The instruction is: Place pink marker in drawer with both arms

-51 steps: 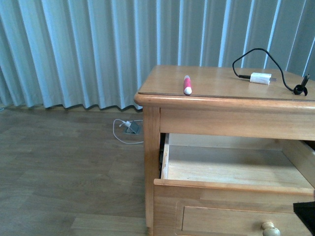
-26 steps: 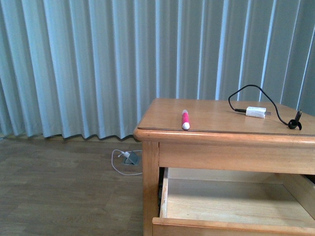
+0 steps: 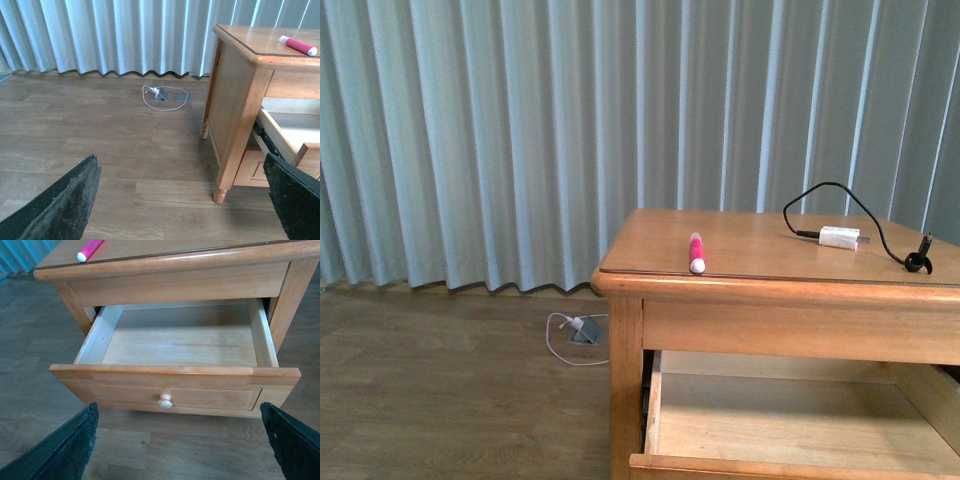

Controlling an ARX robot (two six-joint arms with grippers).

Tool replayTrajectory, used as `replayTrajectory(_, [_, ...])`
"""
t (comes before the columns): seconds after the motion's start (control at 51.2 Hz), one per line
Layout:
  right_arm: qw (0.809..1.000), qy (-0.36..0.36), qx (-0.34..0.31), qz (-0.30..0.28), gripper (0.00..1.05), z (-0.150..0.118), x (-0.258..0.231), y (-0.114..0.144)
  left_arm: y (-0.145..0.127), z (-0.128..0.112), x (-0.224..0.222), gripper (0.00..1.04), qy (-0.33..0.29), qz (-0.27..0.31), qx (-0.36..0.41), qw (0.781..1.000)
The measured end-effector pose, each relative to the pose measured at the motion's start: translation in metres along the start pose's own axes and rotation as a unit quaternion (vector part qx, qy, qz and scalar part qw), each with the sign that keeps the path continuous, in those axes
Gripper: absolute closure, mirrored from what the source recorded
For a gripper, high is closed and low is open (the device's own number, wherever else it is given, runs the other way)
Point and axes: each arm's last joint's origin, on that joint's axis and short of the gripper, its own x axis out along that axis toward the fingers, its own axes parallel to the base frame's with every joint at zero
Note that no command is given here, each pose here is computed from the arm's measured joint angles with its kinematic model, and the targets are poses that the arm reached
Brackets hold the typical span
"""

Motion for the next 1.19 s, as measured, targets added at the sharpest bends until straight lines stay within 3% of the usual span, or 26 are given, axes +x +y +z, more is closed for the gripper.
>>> replayTrajectory(0.664, [1.0, 0.0, 0.0, 0.0, 0.08, 0.0, 0.0, 0.0, 0.0, 0.0, 0.0, 0.06, 0.0, 0.001, 0.0, 1.0])
replayTrajectory(0.761, [1.0, 0.0, 0.0, 0.0, 0.08, 0.0, 0.0, 0.0, -0.001, 0.003, 0.005, 0.06, -0.004, 0.108, -0.001, 0.994])
replayTrajectory(0.839, [1.0, 0.0, 0.0, 0.001, 0.08, 0.0, 0.0, 0.0, -0.003, 0.002, 0.013, 0.06, 0.013, 0.14, 0.004, 0.99])
replayTrajectory(0.976, [1.0, 0.0, 0.0, 0.001, 0.08, 0.0, 0.0, 0.0, -0.008, 0.018, 0.034, 0.06, 0.029, 0.11, 0.008, 0.993])
replayTrajectory(1.191, [1.0, 0.0, 0.0, 0.001, 0.08, 0.0, 0.0, 0.0, -0.03, 0.064, 0.089, 0.06, 0.024, 0.001, 0.032, 0.999])
